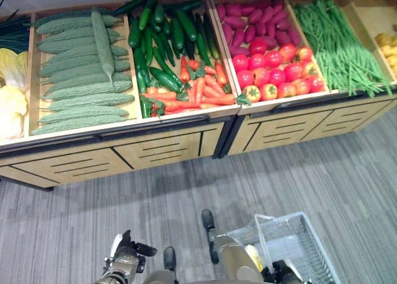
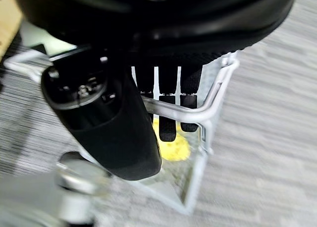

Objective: Get the vegetables into the basket

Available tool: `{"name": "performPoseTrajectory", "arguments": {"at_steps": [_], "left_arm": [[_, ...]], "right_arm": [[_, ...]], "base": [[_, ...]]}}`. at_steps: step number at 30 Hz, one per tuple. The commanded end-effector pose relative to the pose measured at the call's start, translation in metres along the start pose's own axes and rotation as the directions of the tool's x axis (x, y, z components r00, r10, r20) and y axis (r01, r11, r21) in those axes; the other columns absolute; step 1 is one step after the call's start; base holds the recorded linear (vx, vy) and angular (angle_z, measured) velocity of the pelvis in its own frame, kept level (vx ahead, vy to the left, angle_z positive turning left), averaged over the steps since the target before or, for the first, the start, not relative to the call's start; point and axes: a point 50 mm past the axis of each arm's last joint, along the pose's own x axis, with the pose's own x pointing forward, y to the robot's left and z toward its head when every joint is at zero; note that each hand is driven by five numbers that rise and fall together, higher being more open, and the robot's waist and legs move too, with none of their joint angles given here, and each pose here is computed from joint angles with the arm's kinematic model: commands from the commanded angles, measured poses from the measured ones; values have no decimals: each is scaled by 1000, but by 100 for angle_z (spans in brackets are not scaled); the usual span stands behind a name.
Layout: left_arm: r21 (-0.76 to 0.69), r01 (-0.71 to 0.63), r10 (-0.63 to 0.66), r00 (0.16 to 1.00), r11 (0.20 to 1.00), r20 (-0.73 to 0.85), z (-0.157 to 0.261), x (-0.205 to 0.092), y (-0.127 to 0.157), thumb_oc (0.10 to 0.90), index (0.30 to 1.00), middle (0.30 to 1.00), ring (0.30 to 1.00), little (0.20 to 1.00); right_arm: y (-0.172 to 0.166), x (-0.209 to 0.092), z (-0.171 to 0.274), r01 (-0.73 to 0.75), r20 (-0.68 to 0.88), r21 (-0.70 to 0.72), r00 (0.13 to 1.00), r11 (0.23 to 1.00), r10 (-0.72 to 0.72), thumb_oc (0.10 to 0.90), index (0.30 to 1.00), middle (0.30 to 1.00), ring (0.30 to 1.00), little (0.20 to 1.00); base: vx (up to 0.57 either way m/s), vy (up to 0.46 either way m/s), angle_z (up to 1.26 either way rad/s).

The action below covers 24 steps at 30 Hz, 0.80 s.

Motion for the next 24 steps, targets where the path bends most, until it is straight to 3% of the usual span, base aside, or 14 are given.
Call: {"name": "performPoseTrajectory", "arguments": {"at_steps": [1,18,24], "left_arm": [[2,-37,36,993,999,115,40,5,9,900,1000,1000,1000,1000],[30,20,-23,992,999,124,41,0,-11,900,1000,1000,1000,1000],[39,20,-25,992,999,123,39,0,-8,900,1000,1000,1000,1000]], "right_arm": [[-14,1,-3,43,21,-38,999,998,-42,400,300,300,300,300],[-30,2,-4,81,28,-53,996,995,-80,400,300,300,300,300],[-20,1,-10,57,-2,-44,998,997,-57,400,300,300,300,300]], "base": [[48,-104,12],[40,-83,29],[96,87,-37]]}}
